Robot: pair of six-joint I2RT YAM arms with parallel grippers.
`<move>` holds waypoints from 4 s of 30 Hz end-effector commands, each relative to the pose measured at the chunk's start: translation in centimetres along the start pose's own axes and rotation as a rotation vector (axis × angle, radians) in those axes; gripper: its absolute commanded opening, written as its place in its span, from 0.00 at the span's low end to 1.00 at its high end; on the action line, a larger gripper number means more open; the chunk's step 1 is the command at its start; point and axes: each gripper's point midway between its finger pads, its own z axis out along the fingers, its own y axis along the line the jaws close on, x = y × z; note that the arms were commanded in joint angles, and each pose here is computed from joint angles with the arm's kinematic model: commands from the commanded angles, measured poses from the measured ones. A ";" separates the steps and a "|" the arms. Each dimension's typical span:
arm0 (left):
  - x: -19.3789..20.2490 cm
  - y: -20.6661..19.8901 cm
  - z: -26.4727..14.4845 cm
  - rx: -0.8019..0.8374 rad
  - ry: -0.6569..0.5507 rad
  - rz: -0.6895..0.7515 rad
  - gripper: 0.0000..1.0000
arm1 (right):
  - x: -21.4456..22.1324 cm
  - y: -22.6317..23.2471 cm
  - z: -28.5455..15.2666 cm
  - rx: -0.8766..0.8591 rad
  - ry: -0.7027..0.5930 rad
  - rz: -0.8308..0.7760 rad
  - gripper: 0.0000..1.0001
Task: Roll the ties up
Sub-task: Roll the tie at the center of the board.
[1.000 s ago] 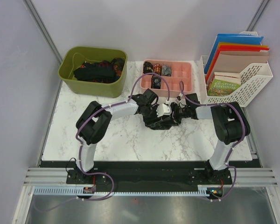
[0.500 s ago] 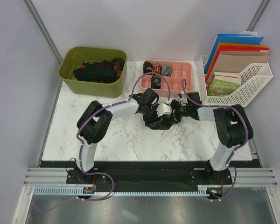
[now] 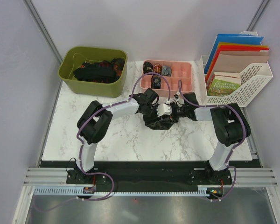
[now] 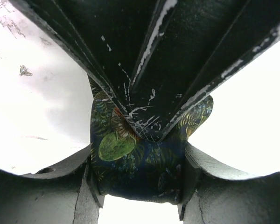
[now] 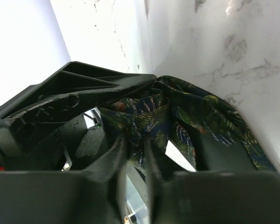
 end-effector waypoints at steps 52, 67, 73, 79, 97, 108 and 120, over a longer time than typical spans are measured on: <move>-4.1 1.3 -2.6 -0.165 -0.161 -0.126 0.15 | 1.4 -5.7 -1.7 0.213 0.067 0.016 0.41; -4.5 -0.9 -3.3 -0.096 -0.239 -0.110 0.02 | 2.5 -8.9 -1.3 0.272 0.103 0.124 0.55; -3.8 -1.9 -4.0 -0.044 -0.268 -0.099 0.02 | 2.4 -11.0 -1.2 0.346 0.100 0.164 0.61; -2.7 -2.6 -4.5 -0.011 -0.282 -0.069 0.02 | 2.3 -11.2 -1.4 0.360 0.094 0.160 0.64; 1.7 -1.7 -0.6 -0.073 -0.031 0.006 0.02 | -0.6 -3.0 -2.1 0.080 0.020 0.016 0.51; 1.8 -1.3 -0.4 -0.087 0.009 -0.005 0.02 | 0.6 -1.4 -1.5 0.057 0.049 -0.001 0.57; 1.3 -1.2 -0.3 -0.090 0.011 -0.009 0.02 | 1.1 -1.9 -0.4 0.063 0.060 0.006 0.28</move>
